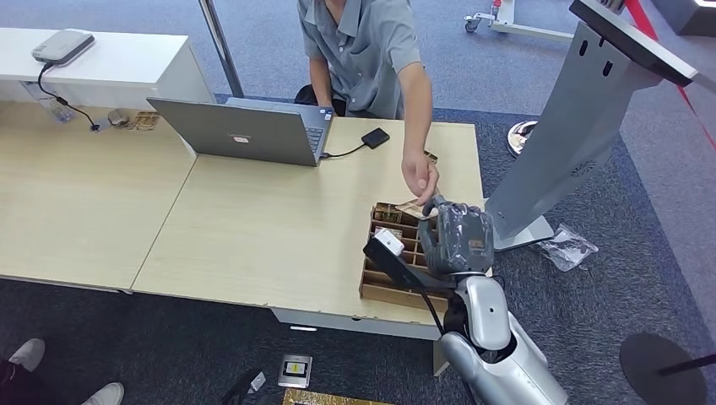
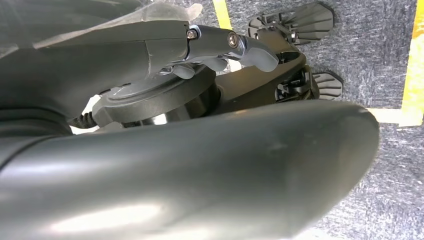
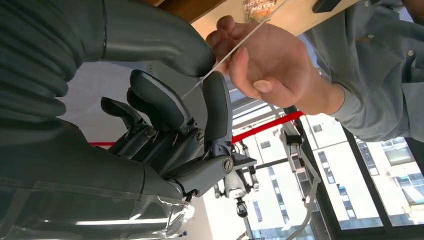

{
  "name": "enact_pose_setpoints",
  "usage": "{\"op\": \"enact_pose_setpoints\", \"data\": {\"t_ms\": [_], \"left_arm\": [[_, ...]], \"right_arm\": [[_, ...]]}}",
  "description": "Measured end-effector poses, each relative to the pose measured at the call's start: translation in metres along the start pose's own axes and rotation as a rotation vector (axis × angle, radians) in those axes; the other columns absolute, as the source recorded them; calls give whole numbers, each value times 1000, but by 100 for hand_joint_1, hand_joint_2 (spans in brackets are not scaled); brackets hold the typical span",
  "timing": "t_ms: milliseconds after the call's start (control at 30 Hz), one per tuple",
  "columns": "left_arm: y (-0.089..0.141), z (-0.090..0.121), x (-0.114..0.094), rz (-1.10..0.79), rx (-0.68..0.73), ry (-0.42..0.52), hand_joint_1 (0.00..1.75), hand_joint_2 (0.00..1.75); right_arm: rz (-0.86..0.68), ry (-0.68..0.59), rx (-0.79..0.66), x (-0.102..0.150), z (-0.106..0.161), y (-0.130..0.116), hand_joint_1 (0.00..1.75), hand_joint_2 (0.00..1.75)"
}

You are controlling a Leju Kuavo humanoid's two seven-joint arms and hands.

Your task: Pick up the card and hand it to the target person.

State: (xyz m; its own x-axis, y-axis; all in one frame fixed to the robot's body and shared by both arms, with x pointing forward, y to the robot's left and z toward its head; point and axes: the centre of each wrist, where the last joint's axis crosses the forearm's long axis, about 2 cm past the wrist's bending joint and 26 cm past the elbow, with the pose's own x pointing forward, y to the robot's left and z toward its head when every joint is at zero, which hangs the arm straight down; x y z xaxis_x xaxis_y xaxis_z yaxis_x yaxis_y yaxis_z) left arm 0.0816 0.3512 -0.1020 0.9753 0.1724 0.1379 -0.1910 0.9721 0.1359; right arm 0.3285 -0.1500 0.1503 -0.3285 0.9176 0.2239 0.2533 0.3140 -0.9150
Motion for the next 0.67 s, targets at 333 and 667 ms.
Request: {"op": "enact_pose_setpoints", "data": {"t_ms": [333,667], "left_arm": [[1,0,0,-5,-1,-1,0,0],[4,0,1,-18,-22,-3,0,0]], "right_arm": [[-54,26,-19,-4,4,1,0,175],[-363,111,104,-10,23,0,0,175]]}}
